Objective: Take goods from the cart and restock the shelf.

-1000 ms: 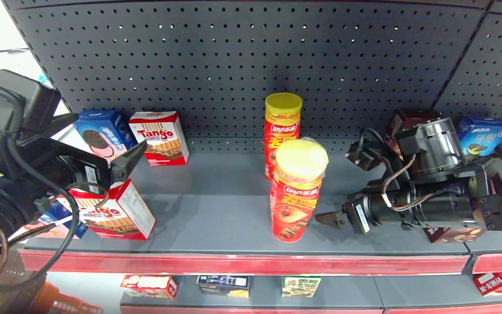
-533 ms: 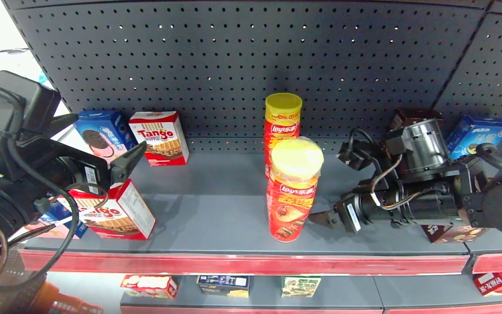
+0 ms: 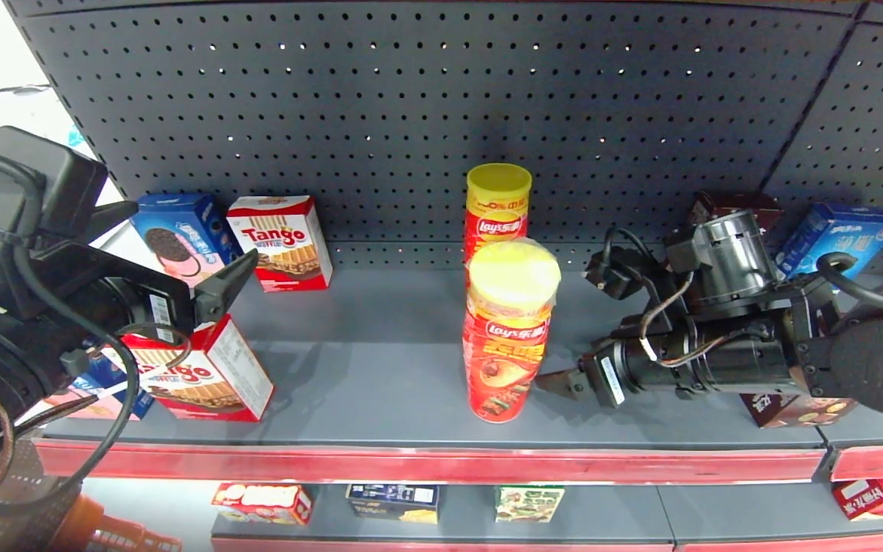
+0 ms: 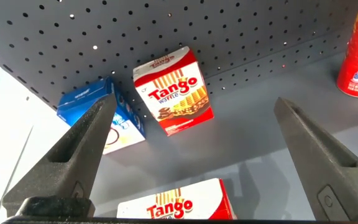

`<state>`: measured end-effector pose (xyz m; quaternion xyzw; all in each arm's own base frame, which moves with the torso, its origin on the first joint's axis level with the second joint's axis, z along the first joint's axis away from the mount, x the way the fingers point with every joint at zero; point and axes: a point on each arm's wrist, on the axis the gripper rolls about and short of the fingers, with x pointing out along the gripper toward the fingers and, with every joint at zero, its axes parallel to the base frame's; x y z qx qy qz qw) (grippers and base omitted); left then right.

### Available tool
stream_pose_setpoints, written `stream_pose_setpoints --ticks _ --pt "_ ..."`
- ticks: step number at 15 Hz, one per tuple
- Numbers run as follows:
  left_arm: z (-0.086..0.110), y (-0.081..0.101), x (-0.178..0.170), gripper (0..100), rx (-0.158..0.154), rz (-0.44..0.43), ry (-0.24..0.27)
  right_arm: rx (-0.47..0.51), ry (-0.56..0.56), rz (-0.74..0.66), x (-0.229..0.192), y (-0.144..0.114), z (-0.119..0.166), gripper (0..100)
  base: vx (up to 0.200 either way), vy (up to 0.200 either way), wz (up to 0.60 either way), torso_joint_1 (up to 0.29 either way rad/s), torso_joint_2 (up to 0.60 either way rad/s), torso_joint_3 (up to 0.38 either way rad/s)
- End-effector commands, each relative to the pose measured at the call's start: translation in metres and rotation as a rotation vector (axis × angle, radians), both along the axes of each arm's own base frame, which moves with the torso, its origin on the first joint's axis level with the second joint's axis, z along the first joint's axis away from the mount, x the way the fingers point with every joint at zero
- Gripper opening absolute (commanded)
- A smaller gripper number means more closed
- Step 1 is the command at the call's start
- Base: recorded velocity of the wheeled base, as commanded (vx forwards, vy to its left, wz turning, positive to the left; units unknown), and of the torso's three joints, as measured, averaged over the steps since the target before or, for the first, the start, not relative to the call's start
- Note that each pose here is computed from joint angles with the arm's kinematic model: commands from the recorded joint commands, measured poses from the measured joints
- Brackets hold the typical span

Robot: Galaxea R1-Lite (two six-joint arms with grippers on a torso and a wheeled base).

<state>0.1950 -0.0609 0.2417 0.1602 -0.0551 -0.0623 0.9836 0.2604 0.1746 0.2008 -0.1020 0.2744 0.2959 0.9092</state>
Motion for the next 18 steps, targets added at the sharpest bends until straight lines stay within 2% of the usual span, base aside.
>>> stream_pose_setpoints --ticks 1,3,6,7,8,12,14,17,18 --pt "-0.001 0.0 0.0 100 0.001 0.001 0.002 0.0 0.0 0.0 0.0 0.0 0.0 100 0.0 0.0 0.0 0.0 0.0 0.0" --pt "-0.003 0.001 -0.006 100 0.001 -0.005 0.004 0.029 -0.041 -0.001 -0.006 -0.003 0.012 100 0.0 0.0 0.0 0.0 0.0 0.0" --pt "0.005 0.011 -0.048 100 -0.027 -0.035 -0.073 0.094 -0.146 -0.016 -0.031 -0.02 0.046 100 0.0 0.0 0.0 0.0 0.0 0.0" --pt "0.004 0.014 -0.057 100 -0.036 -0.039 -0.08 0.106 -0.171 -0.021 -0.038 -0.026 0.054 100 0.0 0.0 0.0 0.0 0.0 0.0" --pt "-0.004 0.02 -0.075 100 -0.054 -0.044 -0.061 0.137 -0.237 -0.04 -0.057 -0.038 0.068 100 0.0 0.0 0.0 0.0 0.0 0.0" --pt "-0.015 0.037 -0.119 100 -0.066 -0.036 -0.098 0.203 -0.357 -0.093 -0.107 -0.073 0.085 100 0.0 0.0 0.0 0.0 0.0 0.0" --pt "-0.019 0.043 -0.136 100 -0.064 -0.032 -0.091 0.218 -0.382 -0.104 -0.13 -0.09 0.082 100 0.0 0.0 0.0 0.0 0.0 0.0" --pt "-0.043 0.056 -0.169 100 -0.033 -0.028 -0.017 0.255 -0.443 -0.123 -0.172 -0.12 0.071 100 0.0 0.0 0.0 0.0 0.0 0.0" --pt "-0.047 0.057 -0.172 100 -0.028 -0.028 -0.008 0.259 -0.452 -0.129 -0.176 -0.123 0.07 100 0.0 0.0 0.0 0.0 0.0 0.0"
